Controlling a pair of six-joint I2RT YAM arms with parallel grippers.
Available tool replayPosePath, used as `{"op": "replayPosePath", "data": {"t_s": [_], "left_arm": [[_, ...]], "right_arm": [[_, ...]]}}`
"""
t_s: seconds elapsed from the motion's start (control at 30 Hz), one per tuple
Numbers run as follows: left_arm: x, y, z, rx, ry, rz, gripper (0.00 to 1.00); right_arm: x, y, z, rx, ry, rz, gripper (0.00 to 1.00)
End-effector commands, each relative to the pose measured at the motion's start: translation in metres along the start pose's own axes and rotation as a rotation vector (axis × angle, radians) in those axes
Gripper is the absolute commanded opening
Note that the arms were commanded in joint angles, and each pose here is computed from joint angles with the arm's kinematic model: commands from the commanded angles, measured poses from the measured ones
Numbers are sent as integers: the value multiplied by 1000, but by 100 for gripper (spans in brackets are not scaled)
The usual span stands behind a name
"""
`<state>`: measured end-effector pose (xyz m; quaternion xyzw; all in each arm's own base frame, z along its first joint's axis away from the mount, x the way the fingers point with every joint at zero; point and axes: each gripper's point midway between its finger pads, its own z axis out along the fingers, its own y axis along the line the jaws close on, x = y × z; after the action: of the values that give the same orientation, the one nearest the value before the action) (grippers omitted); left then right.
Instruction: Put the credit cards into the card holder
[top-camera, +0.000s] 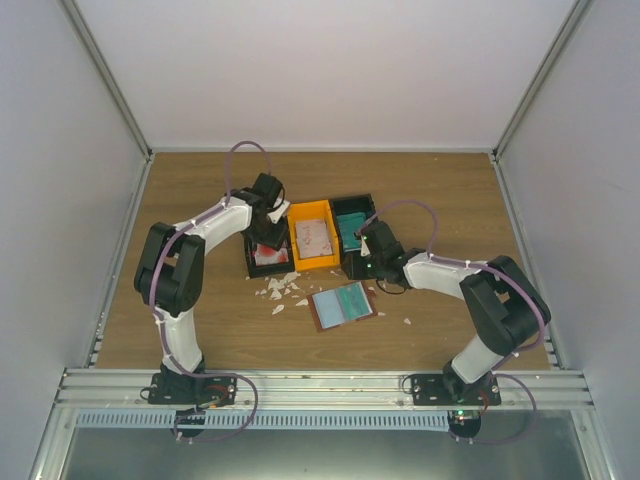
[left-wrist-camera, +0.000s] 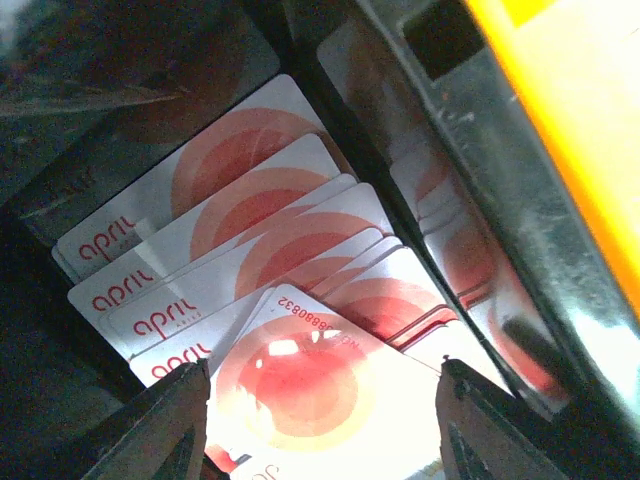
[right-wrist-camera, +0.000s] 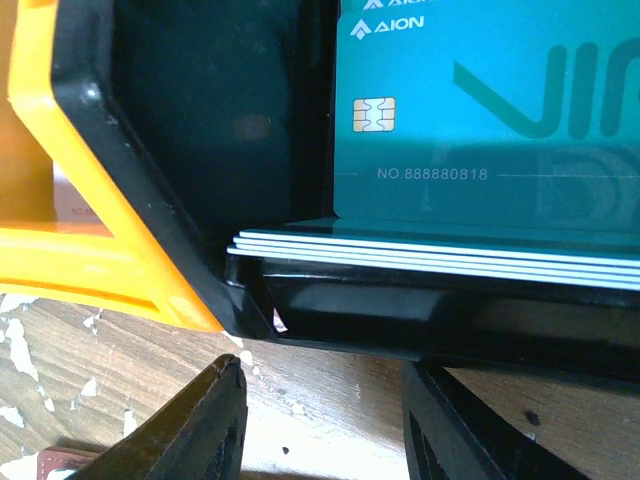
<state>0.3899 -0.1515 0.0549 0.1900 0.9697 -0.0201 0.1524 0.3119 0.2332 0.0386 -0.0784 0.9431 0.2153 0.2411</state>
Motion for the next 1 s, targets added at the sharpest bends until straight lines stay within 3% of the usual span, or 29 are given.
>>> {"op": "replayPosePath", "data": {"t_s": [0.0, 0.17, 0.43, 0.6, 0.97], "left_arm": [[25, -3, 28, 14, 144, 73, 61], [31, -9, 34, 50, 154, 79, 56], [38, -1, 52, 4, 181, 84, 66], [31, -4, 55, 16, 153, 86, 53], [33, -24, 20, 74, 85, 74, 52]], "right_arm": [[-8, 5, 2, 0, -35, -37, 43], [-8, 5, 1, 9, -38, -49, 43], [-13, 6, 0, 10, -51, -54, 43], [-16, 8, -1, 9, -62, -54, 43], [-40, -5, 13, 104, -96, -98, 37]]}}
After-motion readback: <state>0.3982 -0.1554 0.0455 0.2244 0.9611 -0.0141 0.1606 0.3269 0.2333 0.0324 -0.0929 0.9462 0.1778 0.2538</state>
